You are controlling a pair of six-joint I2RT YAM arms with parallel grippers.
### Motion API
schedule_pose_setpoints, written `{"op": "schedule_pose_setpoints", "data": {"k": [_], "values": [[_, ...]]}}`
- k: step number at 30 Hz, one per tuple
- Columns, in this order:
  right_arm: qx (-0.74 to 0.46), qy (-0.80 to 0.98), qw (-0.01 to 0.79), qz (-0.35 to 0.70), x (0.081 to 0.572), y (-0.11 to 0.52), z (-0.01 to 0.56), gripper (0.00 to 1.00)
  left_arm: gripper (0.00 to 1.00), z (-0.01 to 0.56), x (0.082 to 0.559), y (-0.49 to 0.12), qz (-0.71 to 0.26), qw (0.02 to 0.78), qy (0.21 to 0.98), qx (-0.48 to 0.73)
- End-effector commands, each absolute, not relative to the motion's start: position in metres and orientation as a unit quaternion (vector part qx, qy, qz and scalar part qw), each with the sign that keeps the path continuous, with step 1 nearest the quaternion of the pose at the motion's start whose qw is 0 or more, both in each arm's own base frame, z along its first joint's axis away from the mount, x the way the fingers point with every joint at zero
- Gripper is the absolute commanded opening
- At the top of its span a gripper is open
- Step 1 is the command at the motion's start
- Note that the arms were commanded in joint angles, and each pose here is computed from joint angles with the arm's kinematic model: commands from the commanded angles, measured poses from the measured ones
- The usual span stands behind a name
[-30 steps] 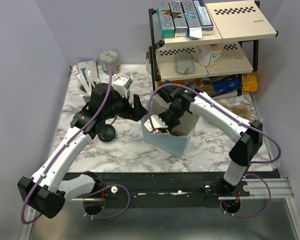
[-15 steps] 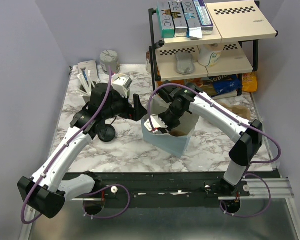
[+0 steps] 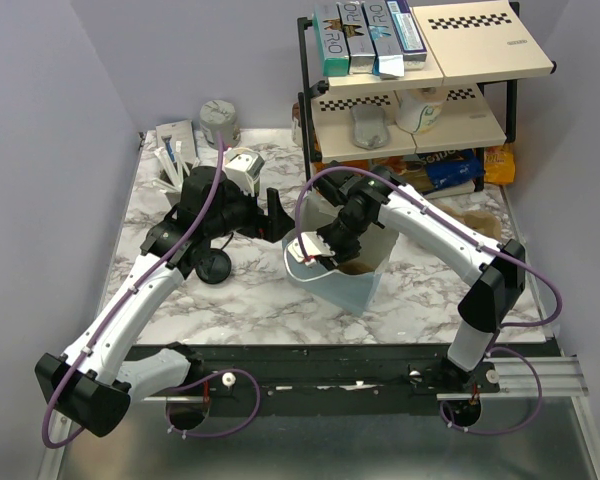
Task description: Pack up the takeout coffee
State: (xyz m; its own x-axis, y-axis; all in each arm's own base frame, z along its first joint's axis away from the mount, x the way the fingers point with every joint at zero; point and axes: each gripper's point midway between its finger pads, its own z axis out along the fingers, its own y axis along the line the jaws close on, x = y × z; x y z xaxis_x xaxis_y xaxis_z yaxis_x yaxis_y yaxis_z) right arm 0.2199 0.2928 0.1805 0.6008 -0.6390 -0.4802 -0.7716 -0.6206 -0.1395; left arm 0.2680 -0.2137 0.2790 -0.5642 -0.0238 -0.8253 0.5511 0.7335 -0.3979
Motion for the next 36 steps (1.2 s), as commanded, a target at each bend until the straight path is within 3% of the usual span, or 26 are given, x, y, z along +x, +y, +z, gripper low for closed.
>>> {"op": "schedule_pose_setpoints", "data": {"k": [1, 6, 36], "values": [[-0.875, 0.405, 0.169, 0.204, 0.216, 0.290, 0.186, 0.49, 0.99, 0.284, 0.268, -0.216, -0.337, 0.440, 0.816, 0.163], [-0.874, 0.405, 0.187, 0.192, 0.220, 0.292, 0.199, 0.53, 0.99, 0.287, 0.269, -0.215, -0.336, 0.443, 0.815, 0.160], [-0.848, 0.403, 0.320, 0.126, 0.238, 0.296, 0.294, 0.56, 0.99, 0.293, 0.265, -0.212, -0.341, 0.449, 0.813, 0.145]]}}
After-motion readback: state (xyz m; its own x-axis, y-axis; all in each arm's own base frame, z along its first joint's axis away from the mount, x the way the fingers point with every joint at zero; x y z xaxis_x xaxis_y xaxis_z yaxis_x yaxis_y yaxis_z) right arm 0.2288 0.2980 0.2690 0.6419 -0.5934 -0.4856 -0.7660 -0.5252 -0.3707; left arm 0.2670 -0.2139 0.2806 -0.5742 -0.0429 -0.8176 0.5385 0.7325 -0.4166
